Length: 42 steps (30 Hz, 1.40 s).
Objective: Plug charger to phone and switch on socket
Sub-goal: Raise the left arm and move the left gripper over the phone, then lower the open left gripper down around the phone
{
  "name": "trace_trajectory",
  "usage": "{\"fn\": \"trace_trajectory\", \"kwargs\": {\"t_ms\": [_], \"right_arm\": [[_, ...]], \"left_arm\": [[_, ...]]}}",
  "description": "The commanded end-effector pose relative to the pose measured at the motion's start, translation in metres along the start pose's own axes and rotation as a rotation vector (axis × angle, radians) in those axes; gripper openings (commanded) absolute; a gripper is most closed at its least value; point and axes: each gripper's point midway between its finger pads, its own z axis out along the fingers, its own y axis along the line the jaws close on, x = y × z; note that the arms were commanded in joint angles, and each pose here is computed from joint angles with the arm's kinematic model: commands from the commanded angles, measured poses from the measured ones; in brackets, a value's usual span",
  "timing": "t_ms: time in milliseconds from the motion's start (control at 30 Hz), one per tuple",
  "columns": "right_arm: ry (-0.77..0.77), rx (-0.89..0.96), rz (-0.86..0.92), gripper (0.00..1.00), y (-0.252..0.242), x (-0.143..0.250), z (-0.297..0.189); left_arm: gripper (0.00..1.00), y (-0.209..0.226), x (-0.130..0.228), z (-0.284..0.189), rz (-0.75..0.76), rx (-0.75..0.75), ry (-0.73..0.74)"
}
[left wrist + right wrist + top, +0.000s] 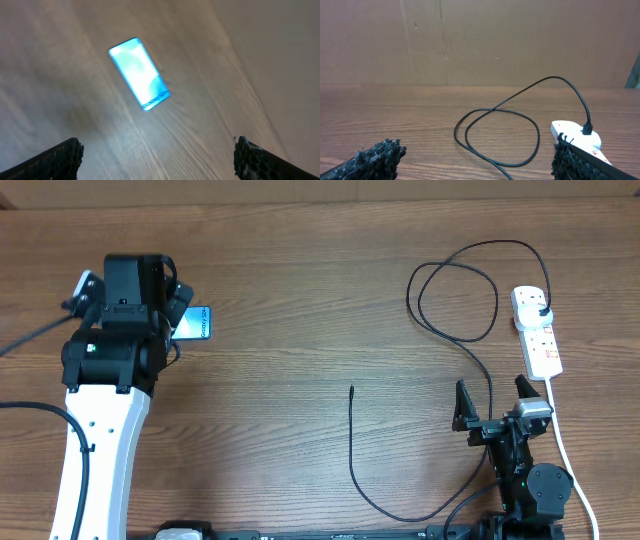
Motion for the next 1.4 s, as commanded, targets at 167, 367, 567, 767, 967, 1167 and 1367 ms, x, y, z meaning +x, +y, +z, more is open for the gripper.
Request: {"fn": "trace_trajectory", "kwargs": {"t_ms": [167, 367, 567, 767, 967, 1167, 1367], "right_arm": [[-0.003, 0.005, -0.005, 1.00, -0.001, 0.002, 0.000], [-0.003, 0.005, -0.005, 1.00, -0.001, 0.002, 0.000], [-0.003, 0.005, -0.005, 1.00, -0.001, 0.002, 0.000], [-0.003, 0.005, -0.005, 1.00, -0.001, 0.002, 0.000], [-0.003, 0.005, -0.005, 1.00, -0.001, 0.002, 0.000], [-0.003, 0.005, -0.005, 1.00, -0.001, 0.002, 0.000], [-0.003, 0.005, -0.005, 1.00, -0.001, 0.002, 0.000]], "left_arm": [[1.00, 0.009, -0.006, 0.010, -0.232, -0.136, -0.027], [1.00, 0.007, -0.009, 0.019, -0.287, -0.279, -0.023], [1.00, 0.007, -0.007, 0.023, -0.395, -0.387, -0.023], [1.00, 0.007, -0.002, 0.035, -0.459, -0.441, -0.027], [1.00, 0.008, 0.003, 0.052, -0.482, -0.471, -0.040], [1.00, -0.001, 0.000, 0.077, -0.400, -0.456, -0.038], [1.00, 0.005, -0.003, 0.097, -0.433, -0.486, -0.016]]}}
